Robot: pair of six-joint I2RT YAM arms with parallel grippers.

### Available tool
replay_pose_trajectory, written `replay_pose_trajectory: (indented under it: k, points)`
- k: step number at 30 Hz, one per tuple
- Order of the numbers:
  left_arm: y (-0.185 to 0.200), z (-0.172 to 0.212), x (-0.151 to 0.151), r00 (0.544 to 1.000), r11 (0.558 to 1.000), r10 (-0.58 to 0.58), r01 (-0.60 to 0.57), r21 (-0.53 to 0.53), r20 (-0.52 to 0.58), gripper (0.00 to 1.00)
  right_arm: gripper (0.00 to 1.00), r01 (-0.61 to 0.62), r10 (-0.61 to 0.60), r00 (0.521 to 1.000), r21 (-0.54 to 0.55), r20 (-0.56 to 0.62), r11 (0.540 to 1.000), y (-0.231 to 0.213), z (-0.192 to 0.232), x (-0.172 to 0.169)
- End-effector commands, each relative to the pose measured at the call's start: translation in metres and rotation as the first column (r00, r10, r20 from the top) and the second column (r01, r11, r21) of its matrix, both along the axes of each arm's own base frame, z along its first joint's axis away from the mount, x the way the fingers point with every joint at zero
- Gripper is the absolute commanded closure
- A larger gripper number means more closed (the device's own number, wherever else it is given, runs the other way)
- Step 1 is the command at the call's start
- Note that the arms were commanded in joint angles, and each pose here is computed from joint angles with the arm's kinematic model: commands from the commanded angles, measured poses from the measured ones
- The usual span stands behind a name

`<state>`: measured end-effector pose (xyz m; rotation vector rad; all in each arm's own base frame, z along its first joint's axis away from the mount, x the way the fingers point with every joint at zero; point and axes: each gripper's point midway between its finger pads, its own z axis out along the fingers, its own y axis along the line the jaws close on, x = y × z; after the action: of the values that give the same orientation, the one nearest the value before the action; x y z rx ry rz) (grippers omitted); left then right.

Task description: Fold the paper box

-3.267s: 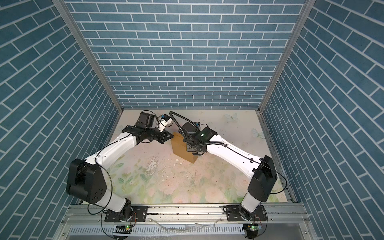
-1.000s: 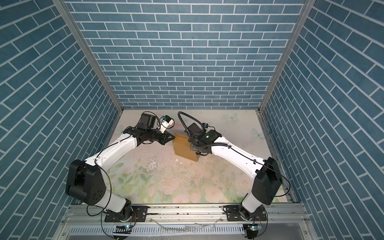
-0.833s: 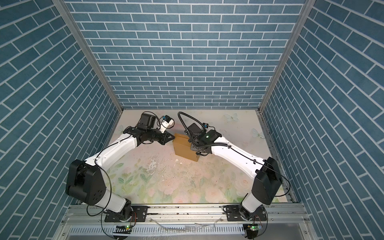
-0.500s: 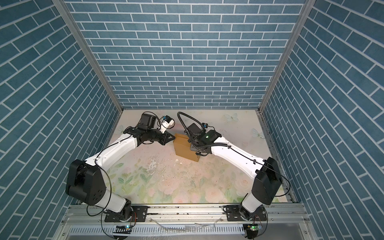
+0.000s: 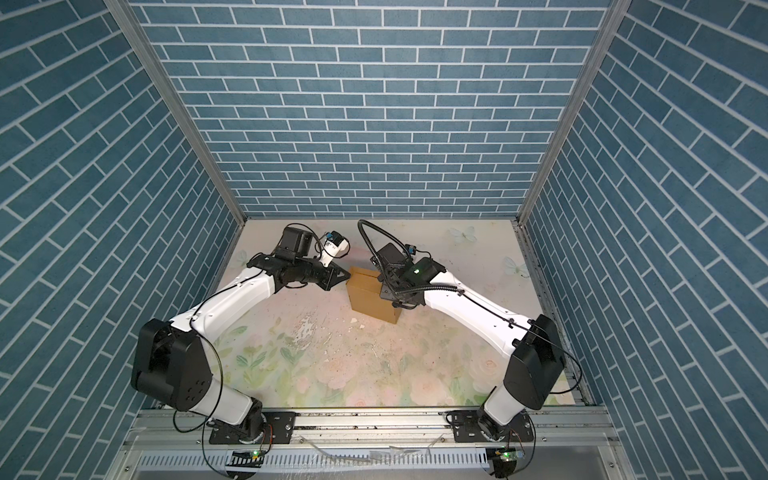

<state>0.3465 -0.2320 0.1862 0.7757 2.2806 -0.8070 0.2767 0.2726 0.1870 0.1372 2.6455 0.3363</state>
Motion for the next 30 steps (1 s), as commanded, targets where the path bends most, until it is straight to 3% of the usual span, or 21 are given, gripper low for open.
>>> replay_pose_trajectory:
  k: [1, 16, 30]
  points:
    - [0.001, -0.029, -0.017, 0.995, 0.999, -0.018, 0.023, 0.048, -0.097, 0.98, 1.0, 0.023, -0.026, 0.999, 0.118, 0.023, 0.993, 0.01, 0.024, 0.003]
    - [0.0, -0.03, -0.018, 0.995, 0.998, -0.021, 0.026, 0.048, -0.099, 0.98, 1.0, 0.034, -0.034, 0.999, 0.219, -0.001, 0.975, 0.014, 0.028, 0.001]
    - [0.0, -0.033, -0.018, 0.994, 0.998, -0.021, 0.026, 0.049, -0.103, 0.98, 1.0, 0.067, -0.058, 0.996, 0.144, -0.064, 0.987, 0.0, -0.012, -0.007]
